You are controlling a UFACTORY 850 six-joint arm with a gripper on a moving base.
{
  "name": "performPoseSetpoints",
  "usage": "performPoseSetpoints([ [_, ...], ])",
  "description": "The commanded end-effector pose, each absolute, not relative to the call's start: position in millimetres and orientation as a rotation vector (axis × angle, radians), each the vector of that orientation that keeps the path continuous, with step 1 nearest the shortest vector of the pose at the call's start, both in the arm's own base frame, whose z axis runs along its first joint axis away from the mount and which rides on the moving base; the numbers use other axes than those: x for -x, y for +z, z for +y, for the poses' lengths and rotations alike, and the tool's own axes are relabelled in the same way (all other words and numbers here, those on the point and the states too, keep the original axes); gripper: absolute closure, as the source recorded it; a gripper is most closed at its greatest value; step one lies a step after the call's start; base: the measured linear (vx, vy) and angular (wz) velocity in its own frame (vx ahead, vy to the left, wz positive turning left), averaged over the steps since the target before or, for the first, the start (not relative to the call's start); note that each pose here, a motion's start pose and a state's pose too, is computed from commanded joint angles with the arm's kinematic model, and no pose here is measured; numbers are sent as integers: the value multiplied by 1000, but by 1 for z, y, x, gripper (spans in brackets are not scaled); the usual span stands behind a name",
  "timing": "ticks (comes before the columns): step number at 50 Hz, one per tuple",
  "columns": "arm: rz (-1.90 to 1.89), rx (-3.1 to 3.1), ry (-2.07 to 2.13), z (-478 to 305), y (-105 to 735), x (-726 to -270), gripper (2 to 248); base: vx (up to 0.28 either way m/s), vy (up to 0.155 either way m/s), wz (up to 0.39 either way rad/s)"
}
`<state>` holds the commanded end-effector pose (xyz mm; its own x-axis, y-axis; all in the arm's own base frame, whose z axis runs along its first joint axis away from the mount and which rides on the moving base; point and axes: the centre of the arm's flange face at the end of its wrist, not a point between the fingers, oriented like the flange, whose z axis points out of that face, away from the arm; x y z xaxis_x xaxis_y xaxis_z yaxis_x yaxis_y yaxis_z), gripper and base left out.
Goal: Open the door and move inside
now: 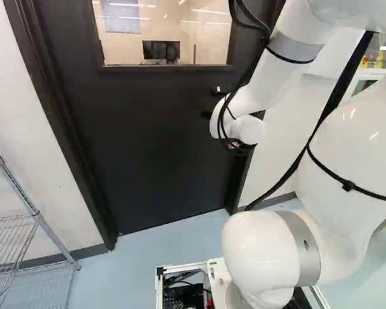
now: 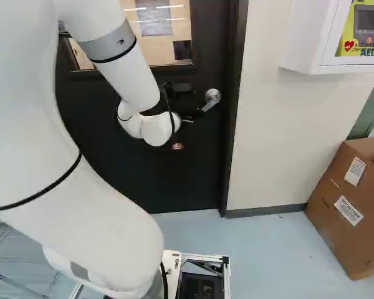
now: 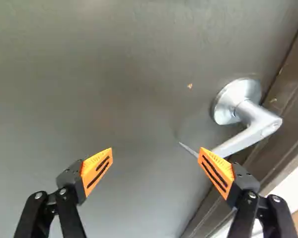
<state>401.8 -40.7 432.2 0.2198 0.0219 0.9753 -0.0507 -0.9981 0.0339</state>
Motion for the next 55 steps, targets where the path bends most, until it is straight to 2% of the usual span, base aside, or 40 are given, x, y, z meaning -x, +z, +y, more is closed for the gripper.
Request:
performPoseSetpoints([
  [24,-31,-2442,1887,-41,418,-401,3,0,0,0],
  [55,-57,-2380,1933,-44,433,-356,3,0,0,0],
])
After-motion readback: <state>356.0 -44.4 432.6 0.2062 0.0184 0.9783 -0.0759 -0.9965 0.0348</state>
